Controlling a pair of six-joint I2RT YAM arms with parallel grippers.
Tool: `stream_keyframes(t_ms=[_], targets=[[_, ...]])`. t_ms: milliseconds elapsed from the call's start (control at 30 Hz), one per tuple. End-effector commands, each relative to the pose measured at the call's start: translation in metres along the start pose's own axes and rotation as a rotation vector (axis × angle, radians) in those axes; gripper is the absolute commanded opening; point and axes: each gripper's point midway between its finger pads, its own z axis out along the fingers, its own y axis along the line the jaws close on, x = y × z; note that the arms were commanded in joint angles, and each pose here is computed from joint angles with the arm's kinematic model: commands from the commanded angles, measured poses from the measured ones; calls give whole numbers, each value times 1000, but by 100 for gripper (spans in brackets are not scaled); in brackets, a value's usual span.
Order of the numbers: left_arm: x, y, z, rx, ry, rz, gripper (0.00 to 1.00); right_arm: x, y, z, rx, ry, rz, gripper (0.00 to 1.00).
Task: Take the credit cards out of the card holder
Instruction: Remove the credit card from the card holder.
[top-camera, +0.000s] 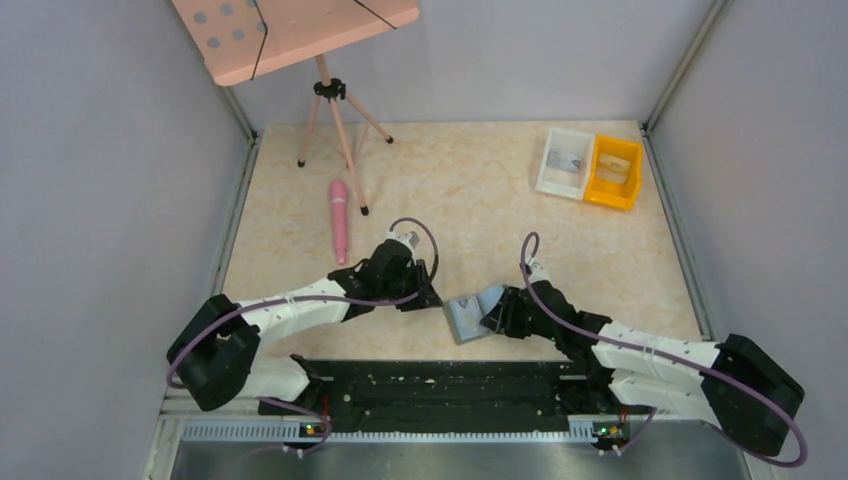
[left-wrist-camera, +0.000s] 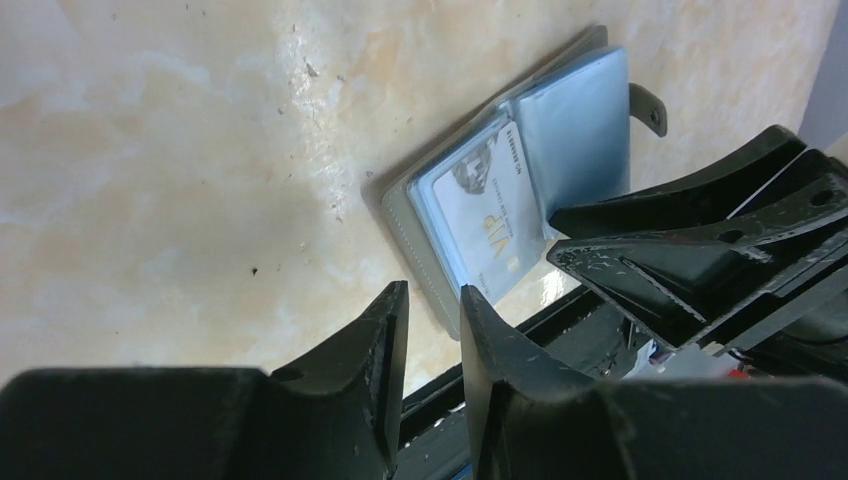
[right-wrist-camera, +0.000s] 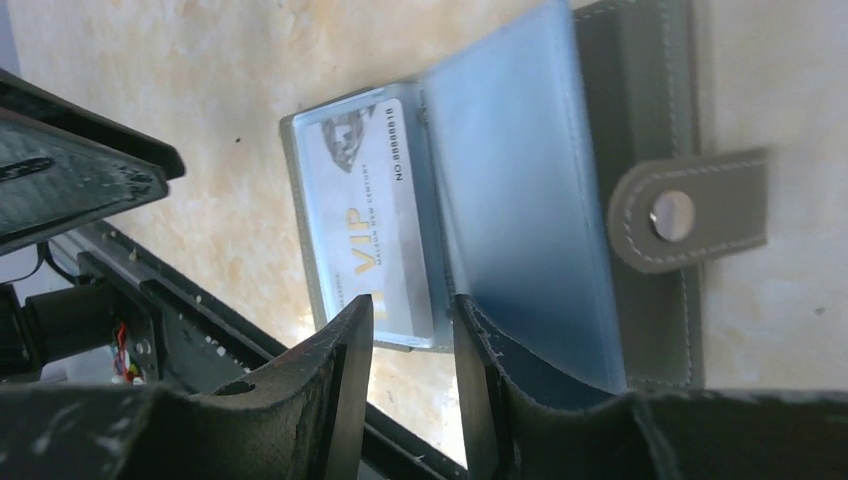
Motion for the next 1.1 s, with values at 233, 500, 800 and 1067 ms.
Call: stream_keyframes(t_ms=[233, 500, 800, 1067], targets=[[5, -7, 4, 59, 14, 2, 30, -23, 32, 11, -90, 4, -16, 35], [7, -14, 6, 108, 25, 5, 25, -34, 34, 11, -103, -11, -13, 35], [14, -23, 20, 172, 72, -15, 22, -24, 26, 16, -148, 26, 4, 34], [31, -14, 43, 155, 127, -60, 19, -19, 22, 14, -134, 54, -7, 35]])
